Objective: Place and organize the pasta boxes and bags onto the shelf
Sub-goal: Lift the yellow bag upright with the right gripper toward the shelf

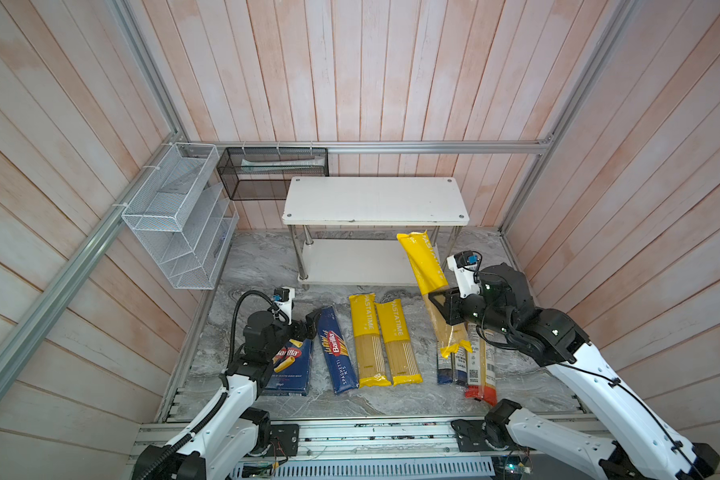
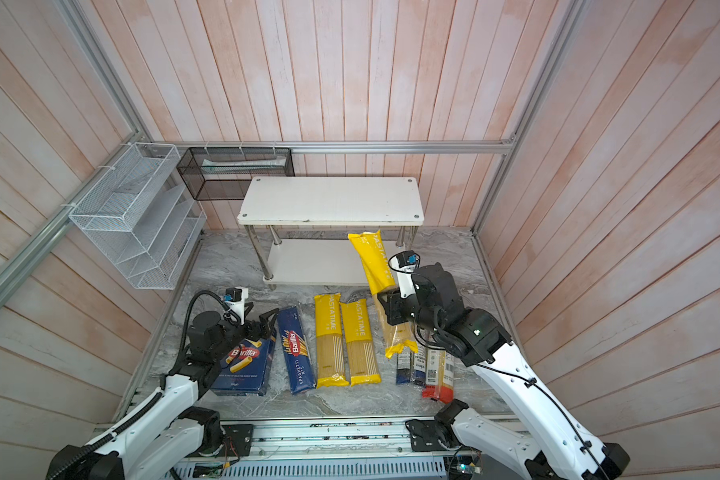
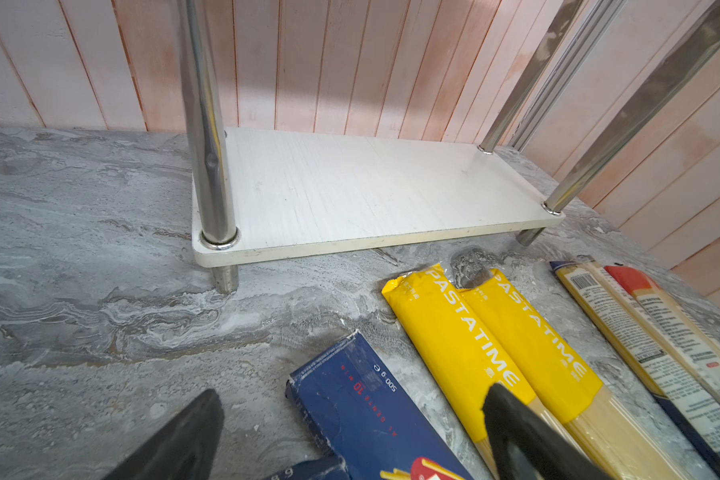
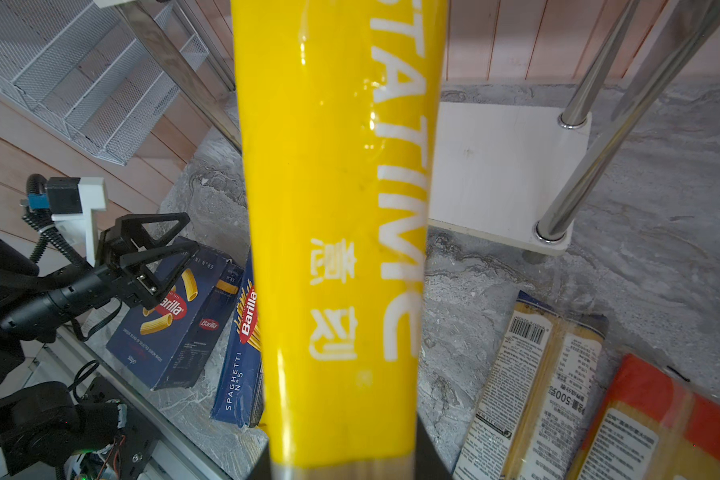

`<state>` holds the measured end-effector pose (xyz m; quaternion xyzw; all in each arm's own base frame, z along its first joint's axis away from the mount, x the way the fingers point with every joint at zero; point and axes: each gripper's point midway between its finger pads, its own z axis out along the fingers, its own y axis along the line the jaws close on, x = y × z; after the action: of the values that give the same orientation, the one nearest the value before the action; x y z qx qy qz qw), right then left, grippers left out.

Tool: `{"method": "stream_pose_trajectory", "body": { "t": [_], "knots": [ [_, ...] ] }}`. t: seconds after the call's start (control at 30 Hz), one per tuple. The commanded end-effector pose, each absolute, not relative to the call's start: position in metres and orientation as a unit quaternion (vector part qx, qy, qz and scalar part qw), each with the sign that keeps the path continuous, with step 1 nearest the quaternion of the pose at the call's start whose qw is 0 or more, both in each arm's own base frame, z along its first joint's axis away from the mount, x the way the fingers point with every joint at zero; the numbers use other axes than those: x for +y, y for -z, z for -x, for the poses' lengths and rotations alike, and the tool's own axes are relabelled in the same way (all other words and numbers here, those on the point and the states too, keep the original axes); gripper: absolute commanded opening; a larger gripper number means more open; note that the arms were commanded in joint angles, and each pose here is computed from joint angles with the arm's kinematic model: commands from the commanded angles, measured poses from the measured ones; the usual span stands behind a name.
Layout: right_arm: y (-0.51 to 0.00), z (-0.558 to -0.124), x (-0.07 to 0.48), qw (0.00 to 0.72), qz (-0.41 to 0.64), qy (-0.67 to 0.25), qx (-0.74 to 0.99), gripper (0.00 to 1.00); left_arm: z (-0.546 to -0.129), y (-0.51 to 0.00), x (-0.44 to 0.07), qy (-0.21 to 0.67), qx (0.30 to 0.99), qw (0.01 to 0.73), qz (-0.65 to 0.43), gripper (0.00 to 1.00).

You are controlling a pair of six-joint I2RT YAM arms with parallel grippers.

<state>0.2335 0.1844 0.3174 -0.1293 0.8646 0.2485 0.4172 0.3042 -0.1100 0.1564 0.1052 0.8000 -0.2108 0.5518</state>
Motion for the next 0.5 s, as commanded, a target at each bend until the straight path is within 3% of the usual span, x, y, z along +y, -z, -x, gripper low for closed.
{"method": "stream_pose_trajectory", "body": {
  "t": [0.0, 0.47],
  "knots": [
    [-0.374, -0.236, 0.186, 0.482, 0.135, -0.277, 0.82, 0.0, -0.307, -0.17, -0.115, 0.215, 0.788, 0.564, -0.12, 1.0],
    [-0.437, -0.265, 0.175, 0.533, 0.099, -0.259, 0.799, 0.0, -0.306, -0.17, -0.116, 0.217, 0.787, 0.565, -0.122, 1.0]
  ]
}}
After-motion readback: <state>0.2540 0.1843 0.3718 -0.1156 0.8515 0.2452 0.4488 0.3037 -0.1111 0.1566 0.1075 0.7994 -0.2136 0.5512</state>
